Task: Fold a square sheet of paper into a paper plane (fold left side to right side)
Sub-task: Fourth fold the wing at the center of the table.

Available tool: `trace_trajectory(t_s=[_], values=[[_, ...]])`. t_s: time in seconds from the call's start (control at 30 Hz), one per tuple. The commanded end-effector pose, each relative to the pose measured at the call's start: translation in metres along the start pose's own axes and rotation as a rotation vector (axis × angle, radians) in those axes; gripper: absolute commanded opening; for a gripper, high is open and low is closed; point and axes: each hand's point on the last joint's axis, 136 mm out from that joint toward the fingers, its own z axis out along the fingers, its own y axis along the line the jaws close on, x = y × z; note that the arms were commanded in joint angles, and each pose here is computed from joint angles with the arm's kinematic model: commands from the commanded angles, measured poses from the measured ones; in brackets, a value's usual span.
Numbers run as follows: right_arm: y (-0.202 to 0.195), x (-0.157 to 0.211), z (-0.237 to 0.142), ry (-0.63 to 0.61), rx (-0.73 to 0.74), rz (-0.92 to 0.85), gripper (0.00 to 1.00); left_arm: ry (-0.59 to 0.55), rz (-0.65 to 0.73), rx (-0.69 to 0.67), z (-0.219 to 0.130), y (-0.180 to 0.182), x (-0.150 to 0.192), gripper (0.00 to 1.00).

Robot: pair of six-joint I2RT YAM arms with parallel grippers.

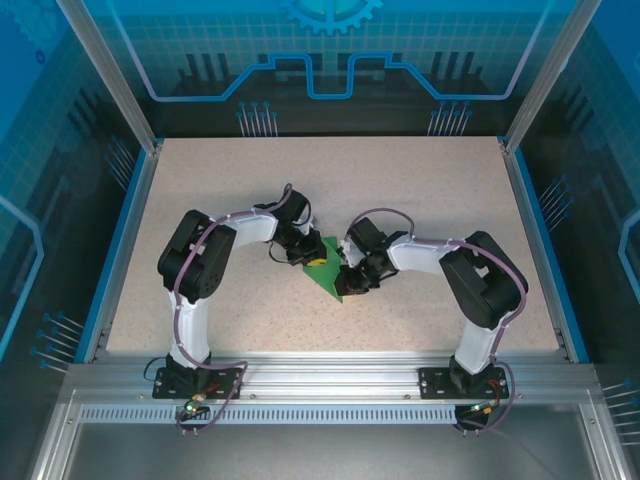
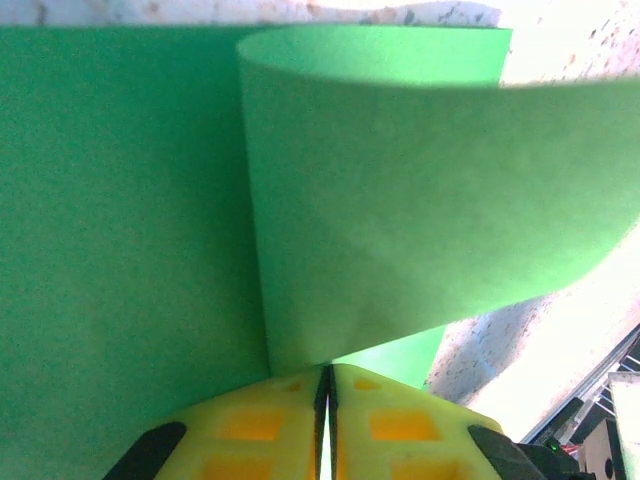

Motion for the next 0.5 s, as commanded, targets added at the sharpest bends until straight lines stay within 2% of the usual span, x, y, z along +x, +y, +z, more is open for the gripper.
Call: trace_trajectory(t_s=[0.0,0.23,0.47], values=[[0.004,0.018,-0.010,0.037,0.027,-0.001,0.16,0.028,-0.039,-0.074,0.006,0.025,0.010,0.13],[0.037,-0.010,-0.033,-0.085,-0.063,-0.058,0.15,0.031,-0.039,-0.067,0.006,0.025,0.011,0.13],[0.035,-0.020,-0.009,-0.062,-0.112,-0.026,0.14,0.031,-0.040,-0.064,0.006,0.025,0.012,0.13]])
